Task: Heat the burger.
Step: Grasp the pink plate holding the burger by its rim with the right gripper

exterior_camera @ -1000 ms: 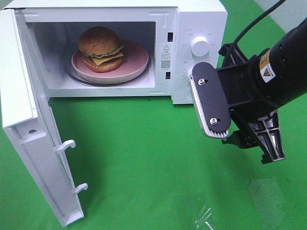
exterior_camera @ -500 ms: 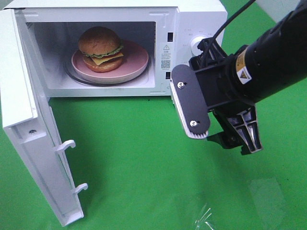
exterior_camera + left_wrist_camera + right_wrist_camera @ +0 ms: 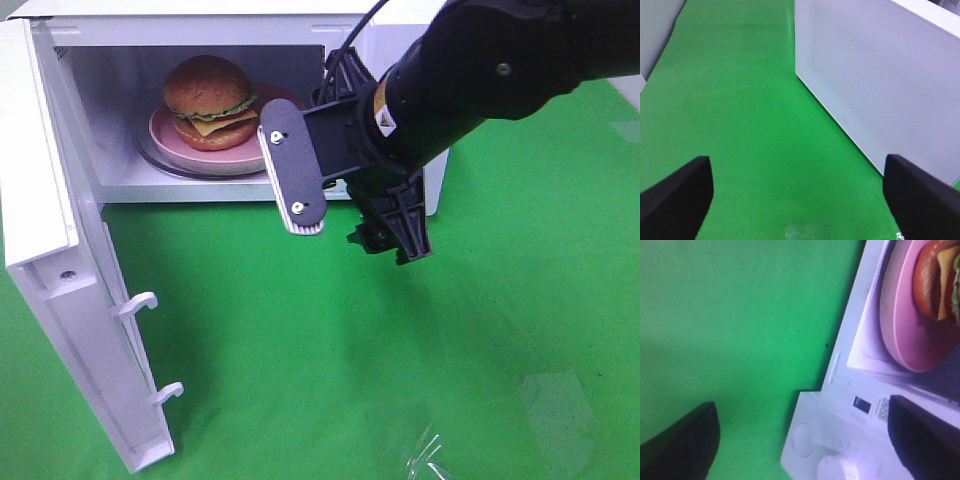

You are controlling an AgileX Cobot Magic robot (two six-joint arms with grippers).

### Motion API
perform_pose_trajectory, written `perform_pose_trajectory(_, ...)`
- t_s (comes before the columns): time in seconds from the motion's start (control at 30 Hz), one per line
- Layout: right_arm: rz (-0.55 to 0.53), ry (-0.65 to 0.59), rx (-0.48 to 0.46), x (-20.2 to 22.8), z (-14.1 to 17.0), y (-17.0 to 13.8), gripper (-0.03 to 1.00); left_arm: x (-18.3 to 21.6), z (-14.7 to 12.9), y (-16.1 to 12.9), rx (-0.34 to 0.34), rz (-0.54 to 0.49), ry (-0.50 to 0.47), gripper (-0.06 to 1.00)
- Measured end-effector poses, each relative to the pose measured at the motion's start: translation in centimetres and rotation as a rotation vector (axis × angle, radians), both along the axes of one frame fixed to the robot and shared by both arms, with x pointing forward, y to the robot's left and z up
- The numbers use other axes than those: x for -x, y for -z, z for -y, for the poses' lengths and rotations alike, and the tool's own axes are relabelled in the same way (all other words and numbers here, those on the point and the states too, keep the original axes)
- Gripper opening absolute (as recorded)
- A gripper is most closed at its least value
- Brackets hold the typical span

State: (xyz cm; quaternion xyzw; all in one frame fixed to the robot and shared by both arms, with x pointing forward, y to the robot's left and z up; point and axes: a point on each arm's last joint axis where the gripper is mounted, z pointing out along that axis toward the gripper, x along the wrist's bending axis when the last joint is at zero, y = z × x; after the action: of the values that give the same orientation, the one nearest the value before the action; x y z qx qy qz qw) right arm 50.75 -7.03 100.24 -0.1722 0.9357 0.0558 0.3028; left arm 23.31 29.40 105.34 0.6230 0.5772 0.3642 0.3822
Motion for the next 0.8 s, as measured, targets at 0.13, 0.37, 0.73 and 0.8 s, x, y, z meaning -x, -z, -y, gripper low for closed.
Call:
perform_pose_trajectory(0.13,0.006,-0.02,-0.014,-1.1,-1.5,0.8,0.87,0.0,0.0,0.0,0.0,0.0,0.0,0.84)
perform_pose_trajectory(0.37,0.028,-0.04,-0.048,-3.1,-3.7,1.9,0.86,0.0,0.0,0.0,0.0,0.0,0.0,0.84)
perform_pose_trajectory(0.73,0.034,-0.028,-0.056,-6.6,-6.2,4.1,0.85,0.0,0.0,0.0,0.0,0.0,0.0,0.84)
perform_pose_trajectory(0.8,0.036,-0.022,-0.058,-7.0,-6.2,4.2,0.85,0.0,0.0,0.0,0.0,0.0,0.0,0.84)
